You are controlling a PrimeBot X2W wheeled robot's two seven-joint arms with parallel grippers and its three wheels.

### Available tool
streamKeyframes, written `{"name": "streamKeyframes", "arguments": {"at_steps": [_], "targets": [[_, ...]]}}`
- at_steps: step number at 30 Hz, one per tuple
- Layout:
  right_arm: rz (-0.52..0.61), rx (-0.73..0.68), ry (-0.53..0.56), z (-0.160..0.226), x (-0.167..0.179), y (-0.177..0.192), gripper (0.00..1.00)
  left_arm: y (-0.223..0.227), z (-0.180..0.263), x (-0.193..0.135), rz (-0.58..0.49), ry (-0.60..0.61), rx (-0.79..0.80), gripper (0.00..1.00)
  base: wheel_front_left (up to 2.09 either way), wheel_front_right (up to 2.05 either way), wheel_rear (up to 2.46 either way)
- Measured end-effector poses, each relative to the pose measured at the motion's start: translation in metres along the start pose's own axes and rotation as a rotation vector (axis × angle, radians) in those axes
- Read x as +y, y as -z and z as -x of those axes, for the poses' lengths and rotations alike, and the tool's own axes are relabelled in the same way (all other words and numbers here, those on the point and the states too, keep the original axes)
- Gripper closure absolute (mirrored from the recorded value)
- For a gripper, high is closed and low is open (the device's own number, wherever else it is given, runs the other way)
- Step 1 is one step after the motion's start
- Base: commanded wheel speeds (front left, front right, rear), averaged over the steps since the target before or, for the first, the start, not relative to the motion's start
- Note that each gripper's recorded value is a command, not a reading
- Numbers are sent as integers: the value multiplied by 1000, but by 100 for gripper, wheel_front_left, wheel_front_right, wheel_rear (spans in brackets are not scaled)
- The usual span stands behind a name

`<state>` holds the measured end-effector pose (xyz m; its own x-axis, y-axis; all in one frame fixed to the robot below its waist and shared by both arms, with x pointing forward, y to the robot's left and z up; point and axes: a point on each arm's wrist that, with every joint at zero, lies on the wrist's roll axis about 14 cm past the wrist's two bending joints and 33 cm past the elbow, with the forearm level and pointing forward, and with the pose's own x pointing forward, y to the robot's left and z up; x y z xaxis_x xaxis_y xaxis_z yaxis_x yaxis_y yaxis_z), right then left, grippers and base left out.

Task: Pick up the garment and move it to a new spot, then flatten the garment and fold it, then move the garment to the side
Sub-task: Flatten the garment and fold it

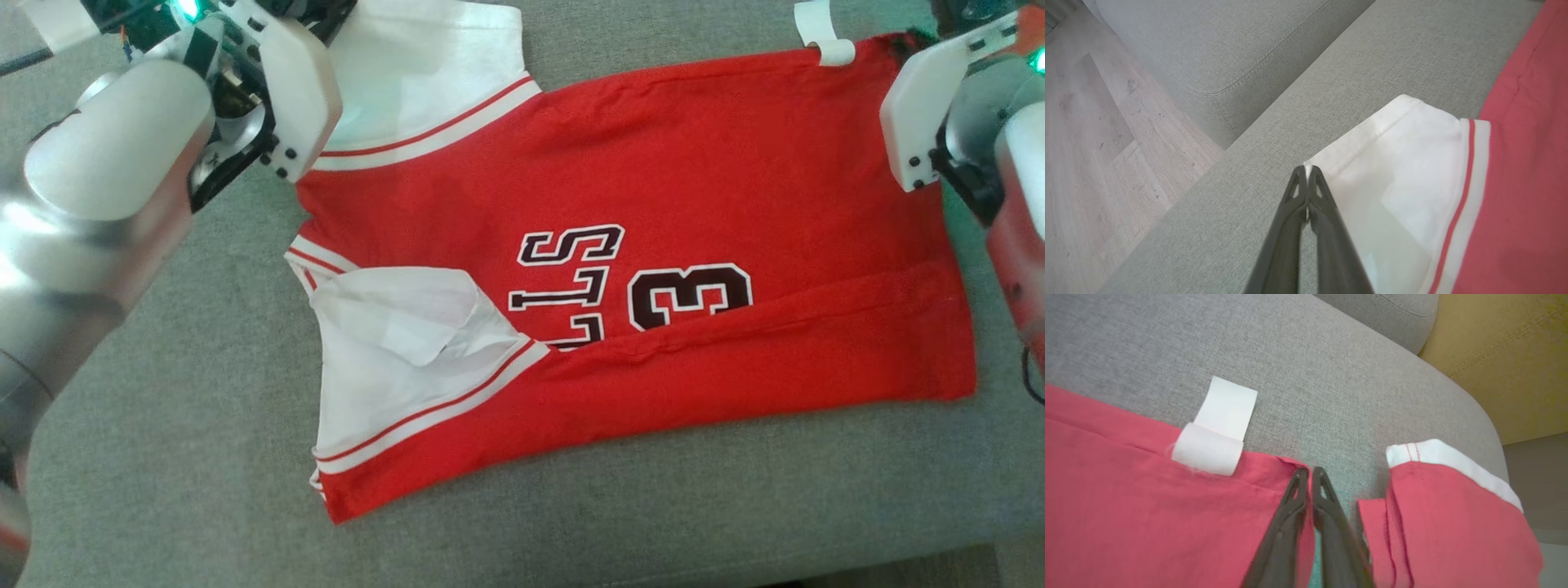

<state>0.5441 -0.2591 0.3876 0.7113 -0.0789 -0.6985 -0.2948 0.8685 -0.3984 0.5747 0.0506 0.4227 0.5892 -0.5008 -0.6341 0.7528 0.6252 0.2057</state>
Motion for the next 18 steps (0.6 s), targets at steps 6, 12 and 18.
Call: {"name": "streamKeyframes", "arguments": {"at_steps": [6,12,18], "targets": [[-46,13,-21,-3,6,4,100,1,2,1,4,-4,-2,100,0,0,0],[-160,-44,-25,-2,1,-3,100,-6,7,7,-2,-20,-60,100,0,0,0],[-253,-111,-25,2,-5,-13,100,-12,14,14,-7,-39,-119,100,0,0,0]]}}
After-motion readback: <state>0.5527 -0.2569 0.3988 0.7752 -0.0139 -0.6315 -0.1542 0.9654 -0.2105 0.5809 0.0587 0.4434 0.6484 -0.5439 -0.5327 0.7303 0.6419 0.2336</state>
